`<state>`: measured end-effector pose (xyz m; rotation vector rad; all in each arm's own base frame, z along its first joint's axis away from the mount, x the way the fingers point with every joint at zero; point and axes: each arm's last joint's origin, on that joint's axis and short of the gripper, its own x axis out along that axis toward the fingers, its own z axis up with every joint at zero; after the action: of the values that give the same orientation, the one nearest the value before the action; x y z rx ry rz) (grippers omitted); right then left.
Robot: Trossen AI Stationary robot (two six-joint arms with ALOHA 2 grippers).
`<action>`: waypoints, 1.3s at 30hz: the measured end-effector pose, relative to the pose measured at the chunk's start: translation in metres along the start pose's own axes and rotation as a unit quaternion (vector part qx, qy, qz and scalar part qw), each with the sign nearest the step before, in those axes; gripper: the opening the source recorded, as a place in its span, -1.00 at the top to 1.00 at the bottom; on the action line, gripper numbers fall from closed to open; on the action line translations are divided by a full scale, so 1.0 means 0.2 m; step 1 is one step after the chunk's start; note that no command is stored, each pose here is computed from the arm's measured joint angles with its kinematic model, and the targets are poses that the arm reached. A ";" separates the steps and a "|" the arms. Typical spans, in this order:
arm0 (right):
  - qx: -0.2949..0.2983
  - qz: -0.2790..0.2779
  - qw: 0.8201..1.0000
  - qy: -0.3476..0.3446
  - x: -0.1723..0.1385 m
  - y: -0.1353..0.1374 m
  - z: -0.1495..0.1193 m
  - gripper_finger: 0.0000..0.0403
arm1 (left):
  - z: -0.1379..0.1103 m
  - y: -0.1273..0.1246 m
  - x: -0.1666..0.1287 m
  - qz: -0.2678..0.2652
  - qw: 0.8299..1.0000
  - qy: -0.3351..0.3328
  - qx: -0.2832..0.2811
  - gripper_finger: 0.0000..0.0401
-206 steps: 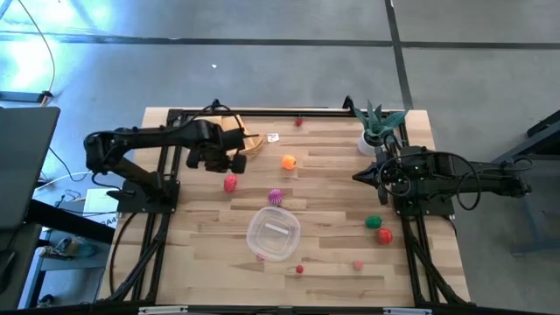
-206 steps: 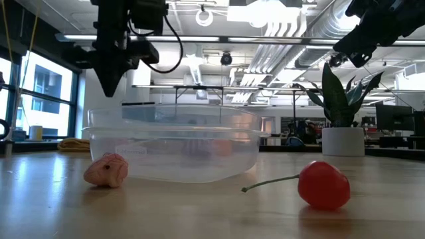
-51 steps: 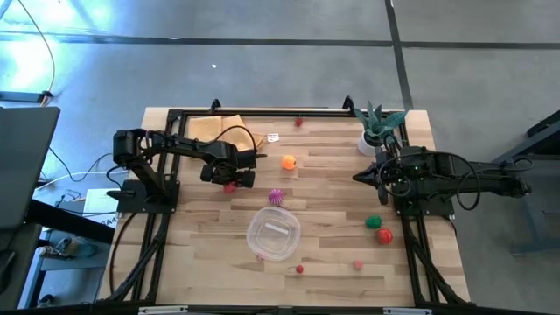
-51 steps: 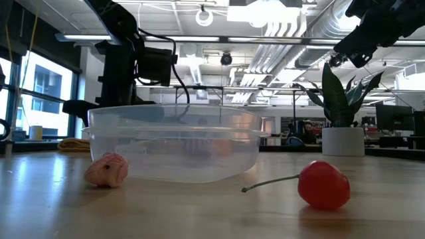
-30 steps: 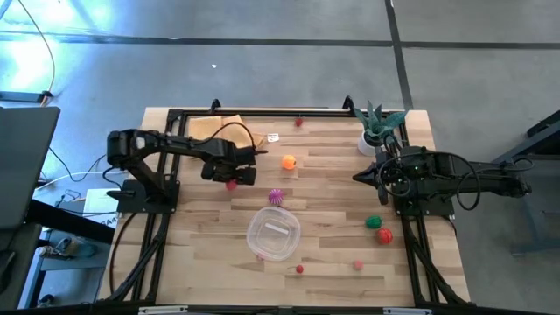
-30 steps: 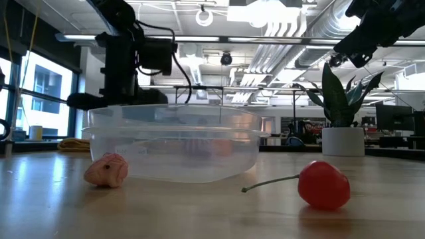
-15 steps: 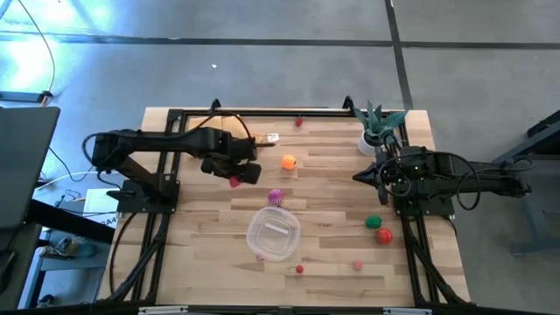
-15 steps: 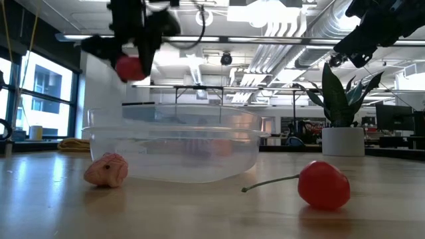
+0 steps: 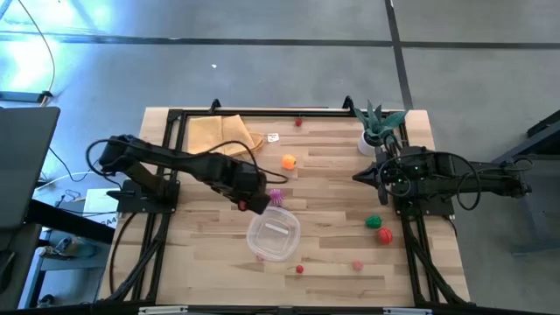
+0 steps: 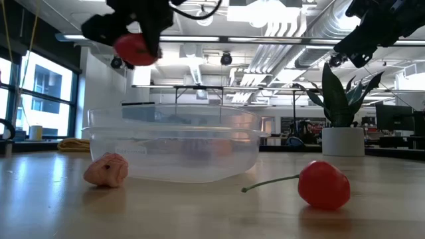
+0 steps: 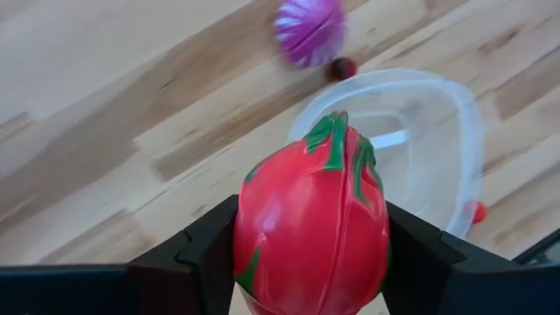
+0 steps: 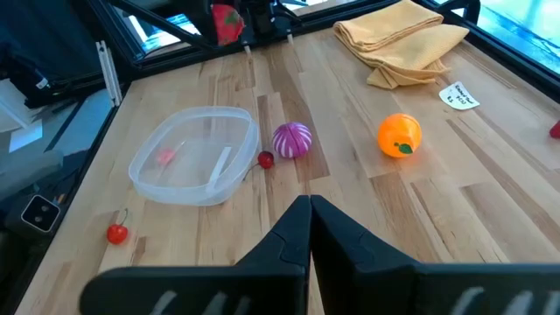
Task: Pick and placing Produce into tupperware
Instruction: Put the dragon fruit into the bin
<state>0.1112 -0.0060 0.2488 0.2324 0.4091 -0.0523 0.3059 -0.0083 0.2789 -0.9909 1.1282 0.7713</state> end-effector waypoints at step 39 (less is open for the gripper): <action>0.001 -0.003 1.000 0.014 0.00 0.00 -0.01 1.00 | -0.09 -0.35 0.63 0.042 0.984 0.094 0.148 -0.04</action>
<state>0.1099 -0.0060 0.2462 0.2338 0.4378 -0.0556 0.3950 -0.0495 0.1714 -0.7795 1.4111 0.5636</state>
